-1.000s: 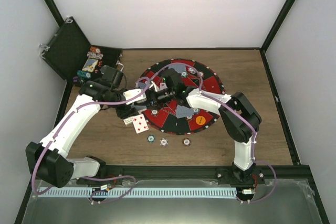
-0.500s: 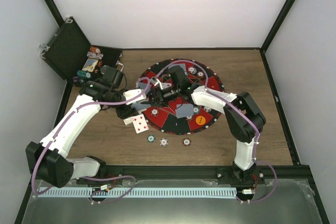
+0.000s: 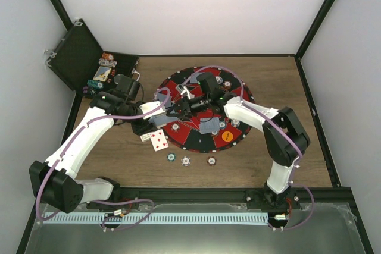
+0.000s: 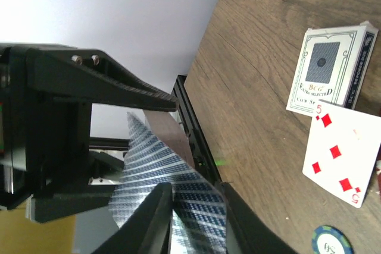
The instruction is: Distribute texas hold em gaming equipment
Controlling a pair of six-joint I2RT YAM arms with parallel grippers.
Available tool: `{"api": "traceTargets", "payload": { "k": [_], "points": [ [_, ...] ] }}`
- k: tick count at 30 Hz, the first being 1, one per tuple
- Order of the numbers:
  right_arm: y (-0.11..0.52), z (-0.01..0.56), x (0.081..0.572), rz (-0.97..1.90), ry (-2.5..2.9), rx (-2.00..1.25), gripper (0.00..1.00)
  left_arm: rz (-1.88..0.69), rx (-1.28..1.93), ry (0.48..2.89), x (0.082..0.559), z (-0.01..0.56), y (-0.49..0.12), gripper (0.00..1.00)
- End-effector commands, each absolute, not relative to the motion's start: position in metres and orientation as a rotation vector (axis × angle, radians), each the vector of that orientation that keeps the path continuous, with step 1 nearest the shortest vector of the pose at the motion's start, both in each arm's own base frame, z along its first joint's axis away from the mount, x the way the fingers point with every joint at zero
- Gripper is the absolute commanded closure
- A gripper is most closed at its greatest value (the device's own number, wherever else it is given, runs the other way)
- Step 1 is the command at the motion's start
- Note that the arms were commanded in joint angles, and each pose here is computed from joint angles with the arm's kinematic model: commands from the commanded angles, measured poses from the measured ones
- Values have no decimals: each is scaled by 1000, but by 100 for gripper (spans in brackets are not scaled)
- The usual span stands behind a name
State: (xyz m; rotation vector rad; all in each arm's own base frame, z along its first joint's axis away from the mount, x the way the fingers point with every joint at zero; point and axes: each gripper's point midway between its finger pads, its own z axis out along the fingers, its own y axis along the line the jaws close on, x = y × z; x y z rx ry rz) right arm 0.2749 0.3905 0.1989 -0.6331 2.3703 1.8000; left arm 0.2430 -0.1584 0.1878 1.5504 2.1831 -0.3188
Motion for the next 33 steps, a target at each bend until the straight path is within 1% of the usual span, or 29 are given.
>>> {"api": "traceTargets", "payload": {
  "k": [1, 3, 8, 12, 14, 16, 19, 24, 26, 29, 30, 33],
  "points": [
    [381, 214, 274, 1803, 2343, -611, 82, -344, 1534, 2133, 243, 203, -165, 96],
    [380, 222, 273, 1815, 2327, -617, 87, -342, 1534, 2134, 243, 203, -164, 96],
    [369, 230, 277, 1793, 2320, -599, 95, -328, 1538, 2137, 243, 201, -162, 96],
    [350, 234, 289, 1743, 2314, -573, 98, -317, 1543, 2138, 243, 200, -161, 96],
    [337, 235, 303, 1653, 2321, -549, 98, -315, 1543, 2140, 243, 199, -161, 96],
    [326, 226, 320, 1463, 2387, -519, 98, -312, 1538, 2145, 244, 198, -161, 96],
    [305, 205, 356, 1076, 2434, -492, 99, -311, 1535, 2155, 244, 197, -160, 96],
    [263, 190, 414, 466, 2302, -517, 99, -304, 1528, 2165, 244, 196, -158, 96],
    [255, 186, 424, 213, 2180, -637, 99, -292, 1529, 2172, 243, 194, -156, 96],
    [258, 186, 432, -137, 1949, -801, 99, -277, 1528, 2185, 243, 192, -154, 96],
    [263, 190, 437, -229, 1864, -830, 99, -275, 1527, 2188, 243, 192, -153, 96],
    [264, 177, 449, -447, 1750, -920, 99, -272, 1525, 2190, 242, 192, -152, 96]
  ]
}}
